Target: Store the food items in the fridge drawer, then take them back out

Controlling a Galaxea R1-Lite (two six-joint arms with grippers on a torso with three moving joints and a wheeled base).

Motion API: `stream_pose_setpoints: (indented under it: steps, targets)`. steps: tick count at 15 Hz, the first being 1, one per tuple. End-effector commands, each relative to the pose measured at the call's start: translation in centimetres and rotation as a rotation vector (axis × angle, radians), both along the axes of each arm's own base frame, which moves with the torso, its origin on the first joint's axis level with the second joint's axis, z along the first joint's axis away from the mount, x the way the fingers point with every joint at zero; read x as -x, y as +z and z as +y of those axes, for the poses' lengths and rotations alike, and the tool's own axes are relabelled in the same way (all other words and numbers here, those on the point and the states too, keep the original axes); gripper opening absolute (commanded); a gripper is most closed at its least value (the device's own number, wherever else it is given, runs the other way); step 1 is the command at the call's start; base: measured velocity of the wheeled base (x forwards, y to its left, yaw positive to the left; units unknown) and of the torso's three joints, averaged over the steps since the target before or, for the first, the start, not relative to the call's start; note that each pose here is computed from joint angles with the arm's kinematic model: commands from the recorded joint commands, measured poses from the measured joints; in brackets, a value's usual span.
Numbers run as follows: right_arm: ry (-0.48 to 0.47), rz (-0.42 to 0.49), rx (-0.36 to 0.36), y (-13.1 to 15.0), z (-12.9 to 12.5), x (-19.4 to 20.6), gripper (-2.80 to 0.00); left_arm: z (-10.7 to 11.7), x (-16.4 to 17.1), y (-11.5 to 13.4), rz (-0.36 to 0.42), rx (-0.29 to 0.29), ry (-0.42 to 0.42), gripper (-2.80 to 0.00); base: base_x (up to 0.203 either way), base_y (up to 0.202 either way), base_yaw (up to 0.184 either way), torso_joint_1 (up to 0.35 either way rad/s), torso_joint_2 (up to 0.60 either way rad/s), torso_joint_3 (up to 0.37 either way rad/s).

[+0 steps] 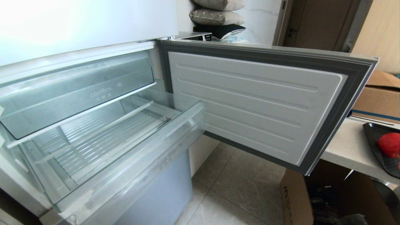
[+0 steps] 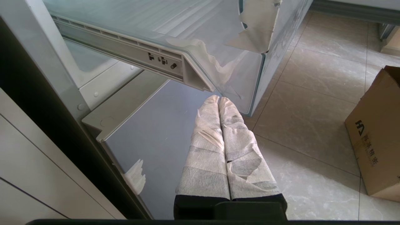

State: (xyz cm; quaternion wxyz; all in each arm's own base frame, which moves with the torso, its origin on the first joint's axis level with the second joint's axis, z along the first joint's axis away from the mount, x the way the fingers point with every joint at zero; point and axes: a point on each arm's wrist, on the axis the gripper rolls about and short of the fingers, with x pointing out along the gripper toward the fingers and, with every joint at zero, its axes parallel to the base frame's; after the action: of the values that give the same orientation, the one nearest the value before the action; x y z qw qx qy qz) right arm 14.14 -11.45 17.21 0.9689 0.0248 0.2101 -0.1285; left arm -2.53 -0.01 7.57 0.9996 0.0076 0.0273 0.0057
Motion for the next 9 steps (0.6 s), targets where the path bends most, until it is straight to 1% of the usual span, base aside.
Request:
stream_pose_setpoints:
  steps: [1,3,5,6,9]
  targets:
    - [0.130,-0.054,0.032,0.6,3.4,0.6,-2.80,0.0,0.0,0.0,0.001,0.000,0.000,-2.80,0.000,0.000,0.000,0.000,0.00,0.000]
    - [0.295,-0.067,-0.001,0.4,6.3,0.1,-2.80,0.0,0.0,0.0,0.001,0.000,0.000,-2.80,0.000,0.000,0.000,0.000,0.00,0.000]
    - [0.413,-0.065,-0.028,-0.1,8.2,0.3,-2.80,0.0,0.0,0.0,-0.001,0.000,0.000,-2.80,0.000,0.000,0.000,0.000,0.00,0.000]
    - [0.438,-0.067,-0.031,-0.4,8.7,0.7,-2.80,0.0,0.0,0.0,0.001,0.000,0.000,-2.80,0.000,0.000,0.000,0.000,0.00,0.000]
    - [0.448,-0.082,-0.031,-0.5,8.9,1.2,-2.80,0.0,0.0,0.0,0.000,0.000,0.000,-2.80,0.000,0.000,0.000,0.000,0.00,0.000]
